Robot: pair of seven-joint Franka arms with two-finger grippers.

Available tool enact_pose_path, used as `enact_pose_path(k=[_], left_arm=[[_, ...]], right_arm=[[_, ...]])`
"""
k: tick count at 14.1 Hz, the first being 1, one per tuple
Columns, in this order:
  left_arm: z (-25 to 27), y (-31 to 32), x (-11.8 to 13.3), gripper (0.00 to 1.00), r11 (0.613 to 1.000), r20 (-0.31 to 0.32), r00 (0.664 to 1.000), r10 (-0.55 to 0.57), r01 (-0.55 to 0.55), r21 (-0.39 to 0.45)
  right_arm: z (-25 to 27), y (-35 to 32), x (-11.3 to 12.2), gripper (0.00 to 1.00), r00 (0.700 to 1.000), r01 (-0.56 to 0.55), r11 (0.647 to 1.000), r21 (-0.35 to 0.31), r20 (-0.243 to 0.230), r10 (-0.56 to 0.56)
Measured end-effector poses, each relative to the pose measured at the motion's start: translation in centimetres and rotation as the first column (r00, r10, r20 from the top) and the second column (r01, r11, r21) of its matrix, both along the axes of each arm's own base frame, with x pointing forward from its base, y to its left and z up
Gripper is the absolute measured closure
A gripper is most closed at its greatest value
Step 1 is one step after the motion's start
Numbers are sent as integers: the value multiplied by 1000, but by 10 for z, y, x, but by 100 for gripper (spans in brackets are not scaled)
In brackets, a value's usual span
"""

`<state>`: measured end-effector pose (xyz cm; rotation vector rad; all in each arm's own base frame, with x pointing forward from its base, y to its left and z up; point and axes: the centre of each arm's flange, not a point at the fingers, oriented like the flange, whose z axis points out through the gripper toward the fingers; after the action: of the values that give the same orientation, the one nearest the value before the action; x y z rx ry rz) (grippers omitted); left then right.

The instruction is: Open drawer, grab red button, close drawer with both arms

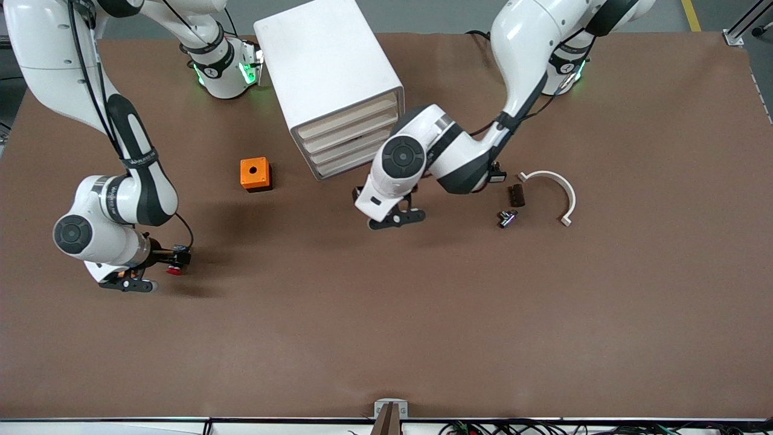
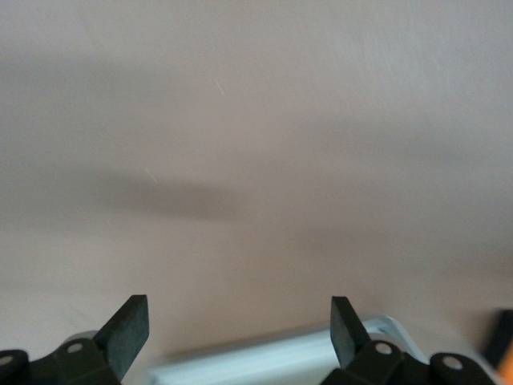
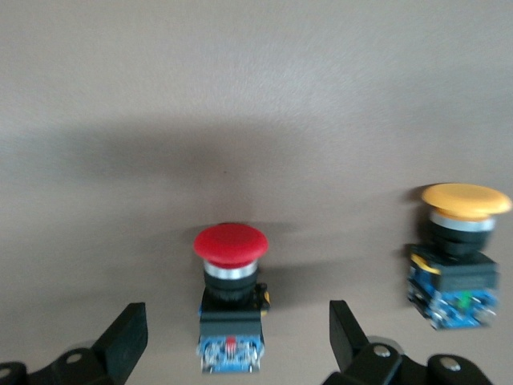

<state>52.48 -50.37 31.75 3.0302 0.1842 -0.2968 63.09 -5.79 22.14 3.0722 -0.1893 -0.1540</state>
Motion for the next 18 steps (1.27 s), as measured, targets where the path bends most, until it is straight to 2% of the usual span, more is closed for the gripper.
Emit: enact_pose_path(k=[3,6,9,13,18], left_arm=[[30,76,55,0,991,53,989,-135,134,17],[67,152,92,0,967,74,965,-252,248,61],[103,216,105,0,938,43,940,-337,332,99],[158,299,121,0,904,81,902,-423,414,110],[225,401,118,0,909,105,911,-398,377,179]], right_arm=[[60,-4,-2,0,999,34,999,26,-10,-34],[133,1,-15,0,998,61,996,72,-32,-59],[206,5,-28,0,997,63,993,97,-61,-57],[289,4,-40,0,996,61,993,104,-73,-54],[360,0,-44,0,998,60,993,102,-40,-56]])
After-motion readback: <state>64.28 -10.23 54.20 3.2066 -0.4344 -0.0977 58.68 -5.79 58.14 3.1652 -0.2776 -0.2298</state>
